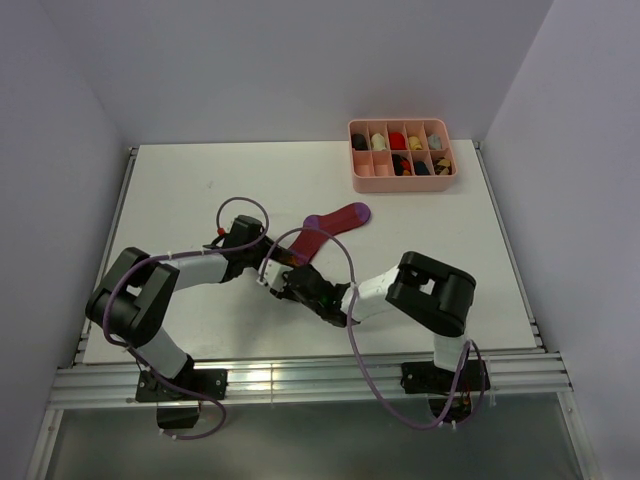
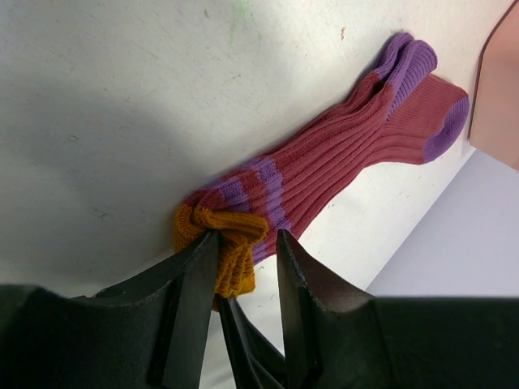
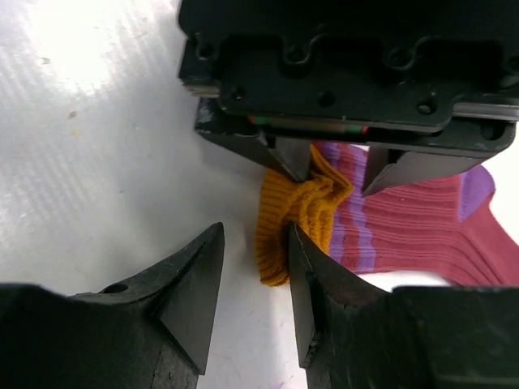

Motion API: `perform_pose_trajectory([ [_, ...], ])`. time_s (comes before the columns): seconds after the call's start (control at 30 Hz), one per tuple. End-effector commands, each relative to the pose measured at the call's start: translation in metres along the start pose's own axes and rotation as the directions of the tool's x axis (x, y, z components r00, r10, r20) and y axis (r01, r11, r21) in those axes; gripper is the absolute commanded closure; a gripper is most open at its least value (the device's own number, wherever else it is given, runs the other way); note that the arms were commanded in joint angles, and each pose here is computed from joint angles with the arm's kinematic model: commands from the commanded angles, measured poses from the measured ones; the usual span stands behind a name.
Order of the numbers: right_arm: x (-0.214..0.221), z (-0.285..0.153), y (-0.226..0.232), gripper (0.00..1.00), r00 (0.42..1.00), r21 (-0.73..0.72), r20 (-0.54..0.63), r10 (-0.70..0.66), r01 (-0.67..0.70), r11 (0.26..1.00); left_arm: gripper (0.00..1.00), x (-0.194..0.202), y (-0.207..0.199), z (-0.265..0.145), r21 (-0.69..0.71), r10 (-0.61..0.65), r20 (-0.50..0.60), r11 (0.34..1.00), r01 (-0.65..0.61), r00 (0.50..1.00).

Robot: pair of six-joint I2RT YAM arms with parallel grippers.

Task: Roll the socks
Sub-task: Roll the sock at the center of the board.

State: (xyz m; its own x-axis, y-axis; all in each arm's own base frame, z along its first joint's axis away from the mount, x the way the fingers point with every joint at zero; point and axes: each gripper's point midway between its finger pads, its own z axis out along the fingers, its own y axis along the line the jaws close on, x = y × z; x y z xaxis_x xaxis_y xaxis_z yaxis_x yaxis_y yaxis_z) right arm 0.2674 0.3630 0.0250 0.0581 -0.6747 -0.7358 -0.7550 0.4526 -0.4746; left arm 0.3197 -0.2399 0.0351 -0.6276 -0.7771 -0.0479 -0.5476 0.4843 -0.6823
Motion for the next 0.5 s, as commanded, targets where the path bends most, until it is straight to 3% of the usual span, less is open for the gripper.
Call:
perform_pose_trajectory([
  [0.0, -0.011, 0.009, -0.012, 0.55, 1.000, 0.074, 0.020, -0.021, 0.019, 0.997, 0.59, 0.000, 0.057, 0.006, -0.191, 0.027, -0.001, 0.981, -0.027, 1.000],
  [0.17, 0.007, 0.017, -0.004, 0.57, 0.999, 0.061, -0.028, -0.035, 0.037, 0.997, 0.59, 0.002, 0.059, 0.005, -0.192, 0.024, -0.008, 0.981, -0.025, 1.000],
  [0.27, 0.012, 0.019, 0.002, 0.64, 0.999, 0.033, -0.040, -0.027, 0.028, 0.999, 0.59, 0.002, 0.057, 0.004, -0.187, 0.026, -0.008, 0.982, -0.027, 1.000],
  [0.47, 0.022, 0.020, 0.005, 0.95, 0.997, -0.026, -0.078, 0.003, -0.005, 1.000, 0.58, 0.003, 0.050, 0.001, -0.166, 0.026, -0.019, 0.986, -0.028, 0.999],
])
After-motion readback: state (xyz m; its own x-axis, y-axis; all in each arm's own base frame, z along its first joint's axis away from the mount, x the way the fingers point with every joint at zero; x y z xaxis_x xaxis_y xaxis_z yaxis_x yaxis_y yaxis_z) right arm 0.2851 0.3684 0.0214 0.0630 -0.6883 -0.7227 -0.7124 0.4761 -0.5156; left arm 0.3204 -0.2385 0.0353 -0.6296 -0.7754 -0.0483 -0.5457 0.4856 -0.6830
